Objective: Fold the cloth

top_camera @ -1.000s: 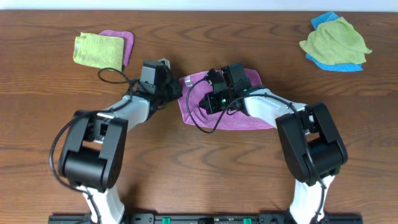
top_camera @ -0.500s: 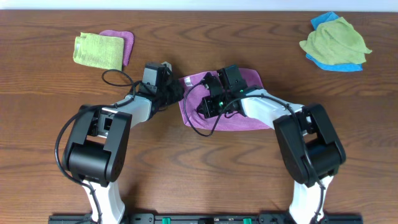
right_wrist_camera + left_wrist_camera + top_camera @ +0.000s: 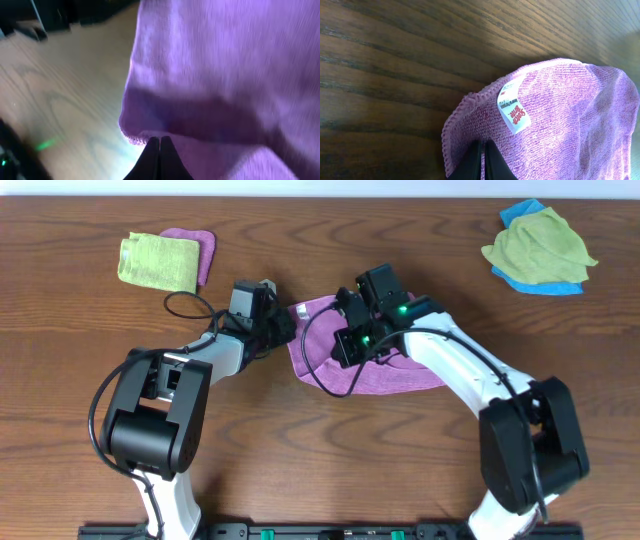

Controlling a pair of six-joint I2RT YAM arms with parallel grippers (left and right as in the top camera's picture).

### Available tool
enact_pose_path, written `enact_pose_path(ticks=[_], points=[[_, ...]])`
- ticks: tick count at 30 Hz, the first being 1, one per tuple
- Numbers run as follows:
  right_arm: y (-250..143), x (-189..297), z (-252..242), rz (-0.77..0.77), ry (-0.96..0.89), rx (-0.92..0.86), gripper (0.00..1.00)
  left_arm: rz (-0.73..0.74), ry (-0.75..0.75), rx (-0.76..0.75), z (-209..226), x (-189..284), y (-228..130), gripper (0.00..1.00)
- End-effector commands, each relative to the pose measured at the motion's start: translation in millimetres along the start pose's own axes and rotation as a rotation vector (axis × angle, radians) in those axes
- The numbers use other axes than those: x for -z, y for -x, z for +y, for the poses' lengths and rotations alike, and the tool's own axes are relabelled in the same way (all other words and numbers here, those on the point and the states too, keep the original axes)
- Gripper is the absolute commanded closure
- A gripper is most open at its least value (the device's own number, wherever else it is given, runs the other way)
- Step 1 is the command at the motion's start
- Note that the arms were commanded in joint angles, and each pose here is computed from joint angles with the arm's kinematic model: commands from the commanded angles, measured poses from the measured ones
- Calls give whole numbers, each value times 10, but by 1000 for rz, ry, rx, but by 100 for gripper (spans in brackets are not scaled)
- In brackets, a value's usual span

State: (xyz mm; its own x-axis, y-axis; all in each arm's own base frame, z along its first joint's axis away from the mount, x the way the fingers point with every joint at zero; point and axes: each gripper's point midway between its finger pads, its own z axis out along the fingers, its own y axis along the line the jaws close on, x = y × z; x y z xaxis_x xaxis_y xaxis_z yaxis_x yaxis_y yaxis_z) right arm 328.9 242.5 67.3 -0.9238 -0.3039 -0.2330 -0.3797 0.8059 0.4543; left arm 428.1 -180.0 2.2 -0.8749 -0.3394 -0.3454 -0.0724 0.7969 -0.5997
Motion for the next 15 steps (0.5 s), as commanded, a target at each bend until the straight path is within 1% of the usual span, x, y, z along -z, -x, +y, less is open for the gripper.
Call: enact_pose_path(ticks=[1,15], points=[[-104,49,73,37,-5,18,99,-4,18,-11,16,-24,17,94],[-827,-44,546,302,14,38,99,-5,18,-12,15,-24,17,94]])
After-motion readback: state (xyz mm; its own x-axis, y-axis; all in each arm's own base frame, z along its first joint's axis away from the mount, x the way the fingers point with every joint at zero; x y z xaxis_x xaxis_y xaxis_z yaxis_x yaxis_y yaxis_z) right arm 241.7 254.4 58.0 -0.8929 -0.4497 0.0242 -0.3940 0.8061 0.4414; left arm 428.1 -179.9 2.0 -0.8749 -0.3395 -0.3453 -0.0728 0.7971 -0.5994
